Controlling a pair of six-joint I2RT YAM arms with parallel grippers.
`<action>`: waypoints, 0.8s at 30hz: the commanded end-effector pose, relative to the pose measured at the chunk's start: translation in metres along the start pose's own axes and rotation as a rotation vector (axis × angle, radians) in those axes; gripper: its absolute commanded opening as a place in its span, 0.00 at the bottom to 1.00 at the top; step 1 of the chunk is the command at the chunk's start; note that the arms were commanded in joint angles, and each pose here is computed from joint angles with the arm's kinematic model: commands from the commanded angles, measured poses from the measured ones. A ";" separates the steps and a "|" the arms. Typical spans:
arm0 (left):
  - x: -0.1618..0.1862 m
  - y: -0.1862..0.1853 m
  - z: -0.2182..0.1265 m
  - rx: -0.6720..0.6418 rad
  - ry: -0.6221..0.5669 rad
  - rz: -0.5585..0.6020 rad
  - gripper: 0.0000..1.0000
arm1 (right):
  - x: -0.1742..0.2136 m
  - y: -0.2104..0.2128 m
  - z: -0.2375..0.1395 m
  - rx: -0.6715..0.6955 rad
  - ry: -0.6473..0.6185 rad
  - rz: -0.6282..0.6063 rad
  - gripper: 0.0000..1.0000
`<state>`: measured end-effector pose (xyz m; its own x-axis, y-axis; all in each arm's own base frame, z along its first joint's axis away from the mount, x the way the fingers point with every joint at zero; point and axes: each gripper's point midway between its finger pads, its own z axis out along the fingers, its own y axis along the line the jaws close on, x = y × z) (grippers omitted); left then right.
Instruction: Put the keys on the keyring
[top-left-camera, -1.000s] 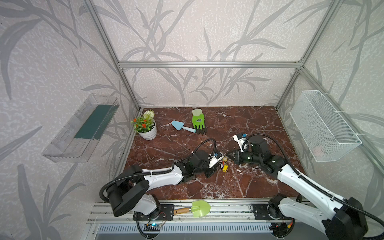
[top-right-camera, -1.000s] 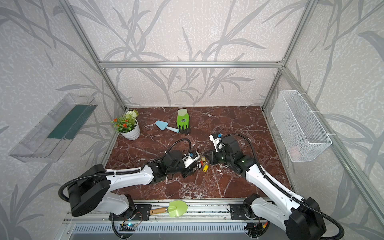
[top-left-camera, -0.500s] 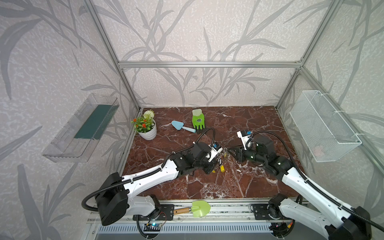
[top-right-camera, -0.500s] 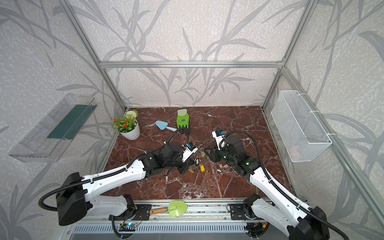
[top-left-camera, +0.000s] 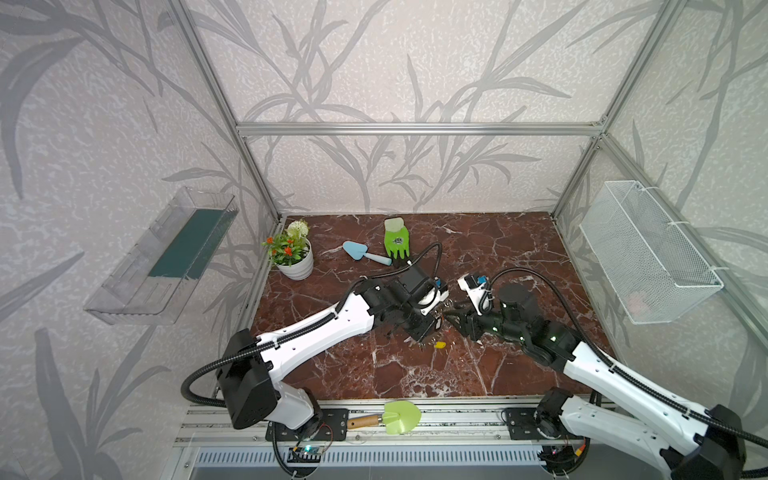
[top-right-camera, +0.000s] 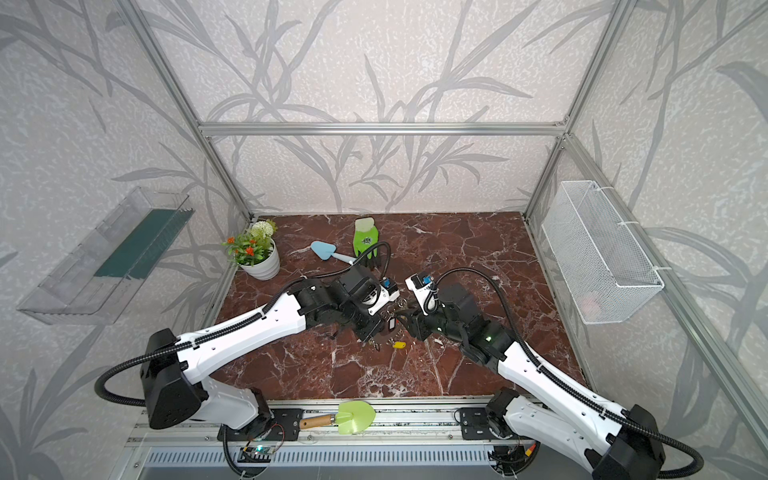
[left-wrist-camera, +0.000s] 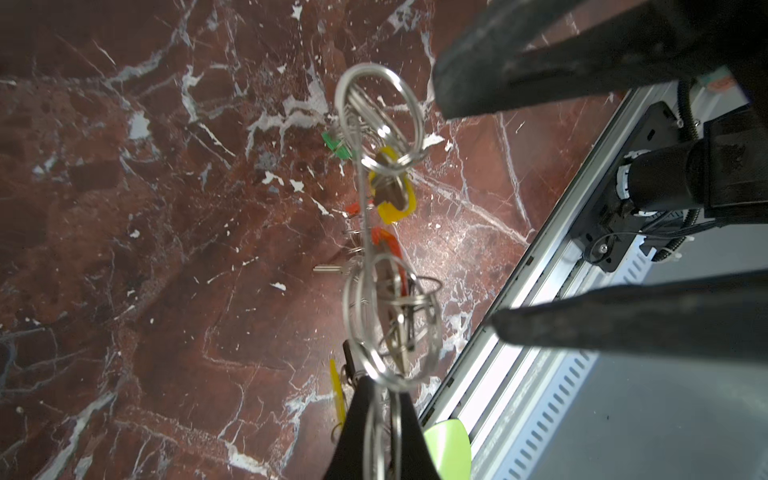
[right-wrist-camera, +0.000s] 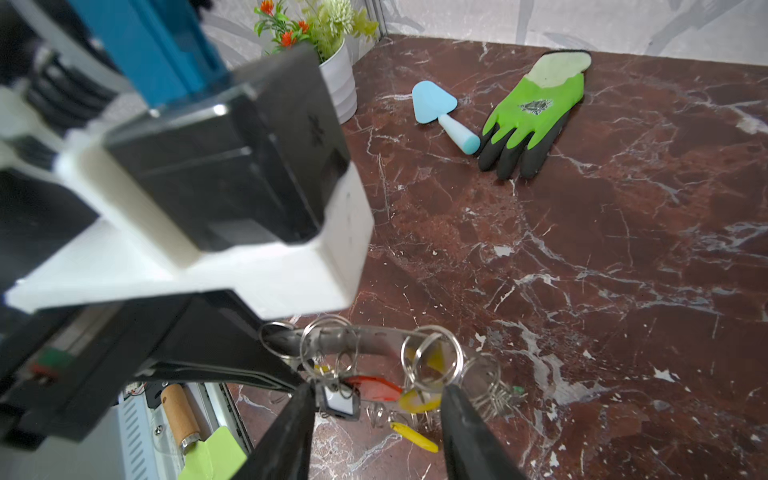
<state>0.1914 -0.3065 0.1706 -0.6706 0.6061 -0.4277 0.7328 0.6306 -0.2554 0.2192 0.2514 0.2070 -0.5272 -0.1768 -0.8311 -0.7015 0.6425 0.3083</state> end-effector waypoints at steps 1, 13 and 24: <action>0.005 -0.008 -0.011 0.030 0.027 -0.014 0.00 | -0.007 0.001 0.006 0.009 -0.032 -0.047 0.50; 0.004 -0.013 -0.013 0.053 0.044 -0.010 0.00 | -0.003 0.020 0.021 0.010 -0.048 -0.119 0.50; 0.005 -0.012 -0.011 0.052 0.051 -0.018 0.00 | 0.003 0.032 0.023 -0.026 -0.057 -0.137 0.50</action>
<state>0.1717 -0.2905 0.1635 -0.7064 0.6363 -0.3101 0.7076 0.6471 -0.2838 0.2129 0.2838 0.1999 -0.4265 -0.2259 -0.8758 -0.7531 0.6249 0.2056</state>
